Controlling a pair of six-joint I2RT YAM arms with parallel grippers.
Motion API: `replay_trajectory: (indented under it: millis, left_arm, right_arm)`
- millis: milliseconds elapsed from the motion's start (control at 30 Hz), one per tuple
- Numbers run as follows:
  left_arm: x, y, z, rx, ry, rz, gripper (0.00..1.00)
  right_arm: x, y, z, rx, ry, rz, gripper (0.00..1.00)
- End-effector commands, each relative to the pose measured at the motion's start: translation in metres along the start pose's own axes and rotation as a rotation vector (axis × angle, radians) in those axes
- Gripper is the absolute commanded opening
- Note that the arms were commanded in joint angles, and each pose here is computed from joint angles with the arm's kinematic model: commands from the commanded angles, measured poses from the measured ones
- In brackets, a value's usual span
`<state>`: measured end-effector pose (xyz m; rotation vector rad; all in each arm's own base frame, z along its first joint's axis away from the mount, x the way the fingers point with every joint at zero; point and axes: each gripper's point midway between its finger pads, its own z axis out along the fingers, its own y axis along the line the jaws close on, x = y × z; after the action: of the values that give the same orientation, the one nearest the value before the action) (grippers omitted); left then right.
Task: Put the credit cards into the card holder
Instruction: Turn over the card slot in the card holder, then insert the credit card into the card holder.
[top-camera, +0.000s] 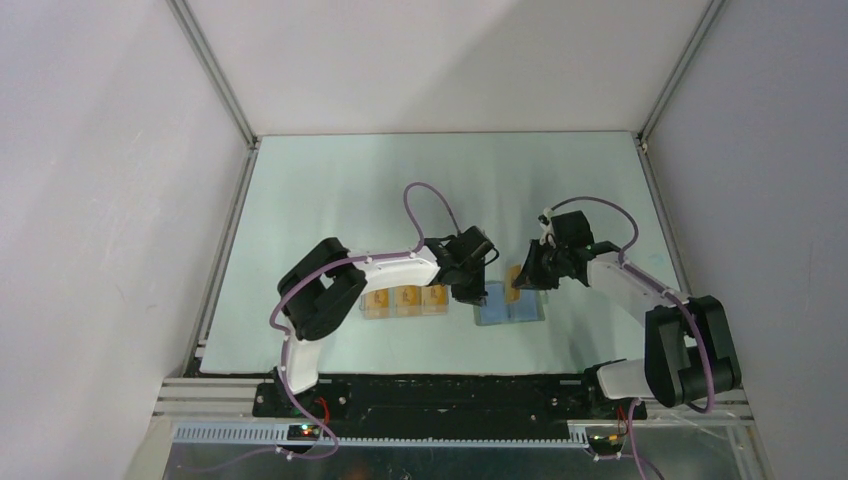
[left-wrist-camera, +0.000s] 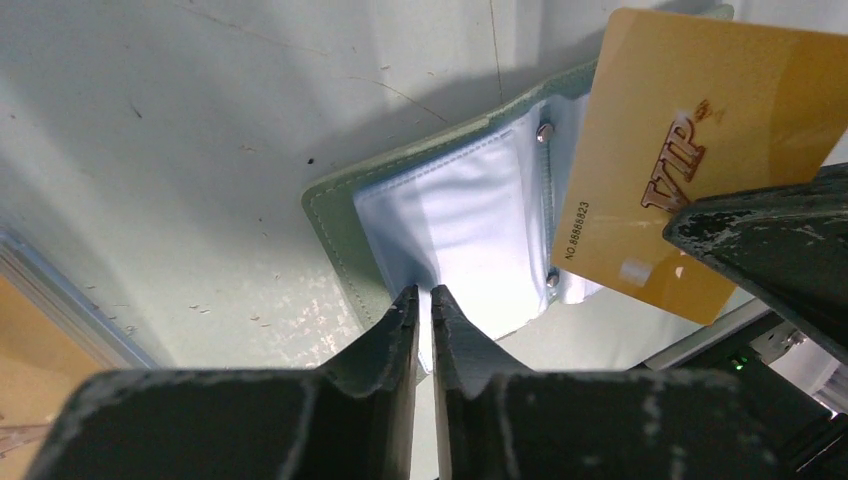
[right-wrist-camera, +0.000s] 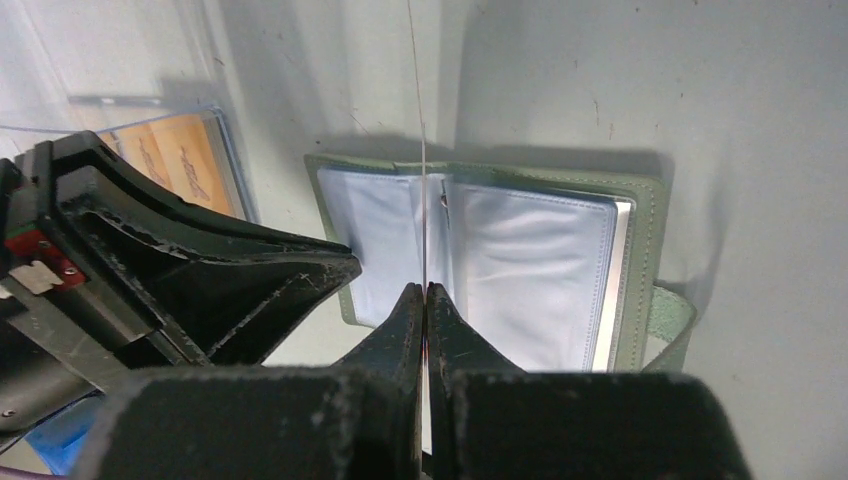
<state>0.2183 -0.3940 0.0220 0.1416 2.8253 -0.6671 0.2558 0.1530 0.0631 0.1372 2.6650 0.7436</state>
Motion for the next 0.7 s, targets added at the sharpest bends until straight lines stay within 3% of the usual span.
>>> replay_trajectory:
  millis: [0,667]
  left_arm:
    - [0.005,0.01,0.006,-0.028,0.012,0.013,0.14]
    - [0.0,0.001,0.0,0.005,0.007,0.025,0.14]
  right_arm:
    - [0.0,-0.002,0.004,-0.024,-0.009,-0.036,0.0]
    - [0.03,-0.009,0.02,-0.093,0.062,0.035,0.0]
